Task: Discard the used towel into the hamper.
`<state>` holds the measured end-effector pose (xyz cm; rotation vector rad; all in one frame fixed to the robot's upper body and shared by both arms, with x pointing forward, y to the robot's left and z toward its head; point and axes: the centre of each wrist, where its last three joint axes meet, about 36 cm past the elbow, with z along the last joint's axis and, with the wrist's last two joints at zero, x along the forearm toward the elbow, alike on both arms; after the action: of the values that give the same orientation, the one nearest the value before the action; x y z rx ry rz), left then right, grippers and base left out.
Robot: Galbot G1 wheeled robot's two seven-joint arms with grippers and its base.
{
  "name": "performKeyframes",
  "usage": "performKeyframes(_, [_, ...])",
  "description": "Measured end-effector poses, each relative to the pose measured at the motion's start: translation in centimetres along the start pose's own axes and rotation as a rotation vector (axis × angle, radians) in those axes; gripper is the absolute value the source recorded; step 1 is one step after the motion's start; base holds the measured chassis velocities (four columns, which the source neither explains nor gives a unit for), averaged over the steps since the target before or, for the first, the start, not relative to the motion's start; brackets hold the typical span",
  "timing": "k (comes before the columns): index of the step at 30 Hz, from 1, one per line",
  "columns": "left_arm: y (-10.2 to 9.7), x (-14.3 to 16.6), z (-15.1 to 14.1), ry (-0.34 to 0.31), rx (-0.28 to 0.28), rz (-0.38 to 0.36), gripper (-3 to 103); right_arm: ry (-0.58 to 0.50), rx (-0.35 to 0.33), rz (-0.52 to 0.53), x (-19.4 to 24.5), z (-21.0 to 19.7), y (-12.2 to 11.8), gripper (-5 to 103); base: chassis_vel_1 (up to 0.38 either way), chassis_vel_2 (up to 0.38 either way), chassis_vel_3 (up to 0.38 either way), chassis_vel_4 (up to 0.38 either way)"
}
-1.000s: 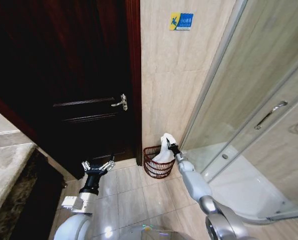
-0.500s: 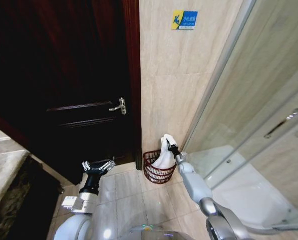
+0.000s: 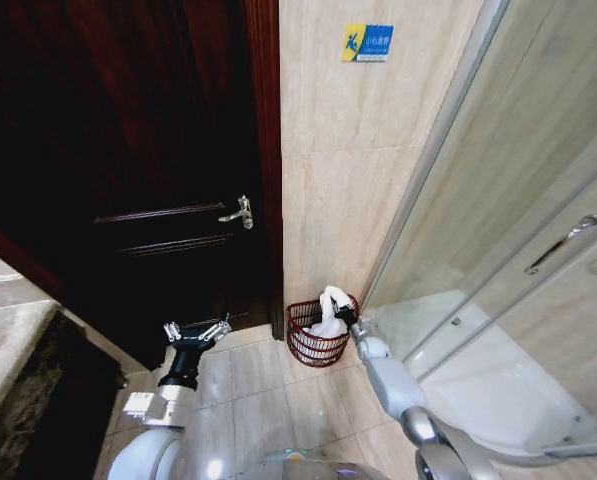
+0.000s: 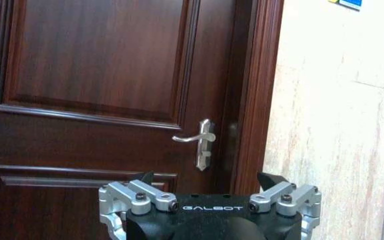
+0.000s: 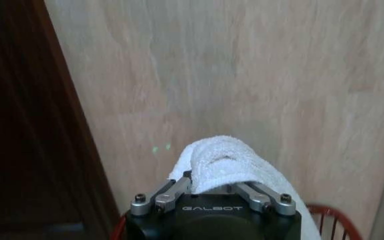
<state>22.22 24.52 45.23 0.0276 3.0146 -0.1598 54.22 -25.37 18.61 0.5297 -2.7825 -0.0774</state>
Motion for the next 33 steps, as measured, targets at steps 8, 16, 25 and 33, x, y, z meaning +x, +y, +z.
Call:
performKeyframes(8, [0.0,0.0,0.0,0.0,0.0,0.0,100,0.151,0.019,-0.042,-0.6,-0.5,-1.1,13,0.0,0.0,0.0,0.0])
performKeyframes(16, [0.0,0.0,0.0,0.0,0.0,0.0,100,0.256,0.062,-0.03,-1.5,-0.3,-2.4,13,0.0,0.0,0.0,0.0])
performKeyframes(25, [0.0,0.0,0.0,0.0,0.0,0.0,100,0.212,0.095,0.023,-2.1,-0.9,-1.9,13,0.0,0.0,0.0,0.0])
performKeyframes(33, [0.0,0.0,0.0,0.0,0.0,0.0,100,0.195,0.108,0.01,-1.9,-0.7,-1.1,13,0.0,0.0,0.0,0.0])
